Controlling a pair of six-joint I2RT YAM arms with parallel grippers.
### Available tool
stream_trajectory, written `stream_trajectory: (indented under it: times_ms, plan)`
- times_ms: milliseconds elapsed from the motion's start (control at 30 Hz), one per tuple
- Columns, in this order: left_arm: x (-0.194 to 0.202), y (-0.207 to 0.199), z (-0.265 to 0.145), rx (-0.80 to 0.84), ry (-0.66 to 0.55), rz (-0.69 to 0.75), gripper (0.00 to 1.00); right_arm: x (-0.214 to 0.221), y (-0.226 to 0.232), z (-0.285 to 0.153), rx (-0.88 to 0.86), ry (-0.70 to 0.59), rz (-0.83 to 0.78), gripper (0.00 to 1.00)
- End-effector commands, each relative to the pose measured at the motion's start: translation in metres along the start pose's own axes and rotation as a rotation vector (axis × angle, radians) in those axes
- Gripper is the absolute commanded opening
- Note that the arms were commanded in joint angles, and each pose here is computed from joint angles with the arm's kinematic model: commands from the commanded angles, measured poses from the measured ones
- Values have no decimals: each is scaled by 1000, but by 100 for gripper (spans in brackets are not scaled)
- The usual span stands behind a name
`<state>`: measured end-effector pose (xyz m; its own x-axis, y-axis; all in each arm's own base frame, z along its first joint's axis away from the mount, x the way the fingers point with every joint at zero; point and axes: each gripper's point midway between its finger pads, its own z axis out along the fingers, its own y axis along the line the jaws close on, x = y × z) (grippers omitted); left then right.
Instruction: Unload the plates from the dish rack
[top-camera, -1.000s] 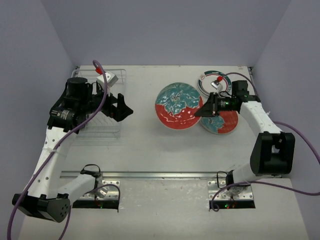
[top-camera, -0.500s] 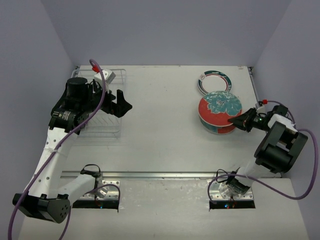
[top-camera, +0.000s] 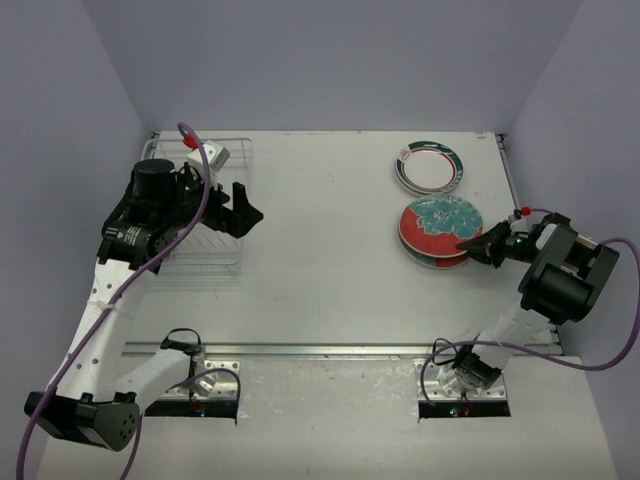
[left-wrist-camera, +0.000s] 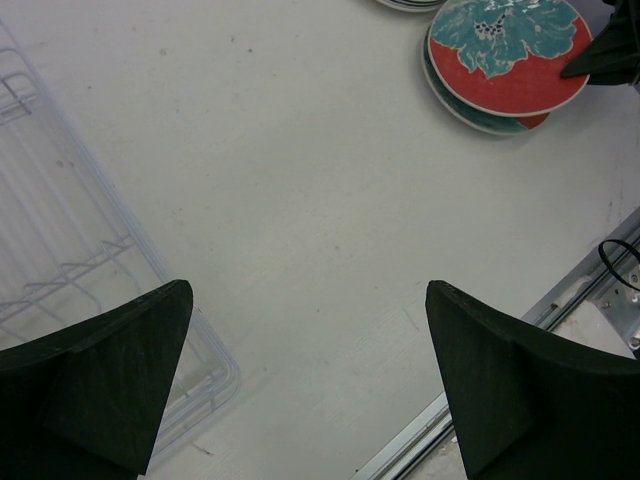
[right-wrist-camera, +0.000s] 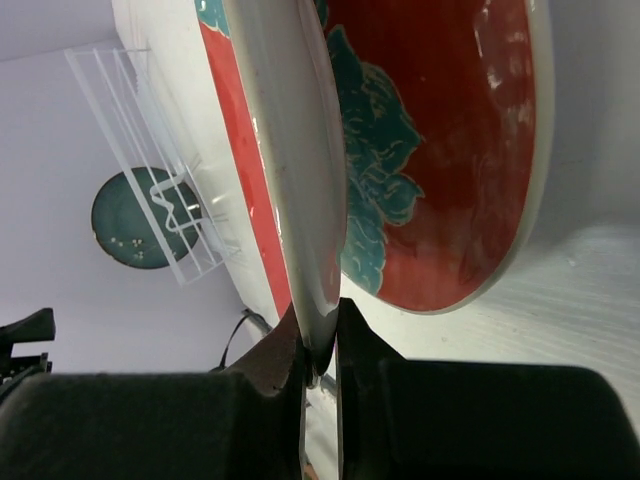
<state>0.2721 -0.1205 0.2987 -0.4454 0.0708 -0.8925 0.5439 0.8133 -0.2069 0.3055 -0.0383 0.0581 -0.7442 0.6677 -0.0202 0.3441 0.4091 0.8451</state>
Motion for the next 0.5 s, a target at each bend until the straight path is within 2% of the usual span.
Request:
stream_trajectory:
  times_ms: [0, 267, 333, 400, 467]
  plan:
    - [-9, -4, -1, 13, -46, 22, 100, -23, 31, -7, -135, -8, -95, 0]
    - [-9, -4, 1, 18, -43, 16, 100, -24, 15, -3, -80, 35, -93, 0]
    - [-9, -4, 0, 18, -44, 17, 100, -25, 7, -3, -30, 34, -111, 6]
    - [-8, -4, 0, 15, -42, 15, 100, -25, 2, -4, 15, 37, -124, 21]
    - [-8, -4, -1, 15, -41, 17, 100, -26, -3, -4, 60, 43, -138, 33]
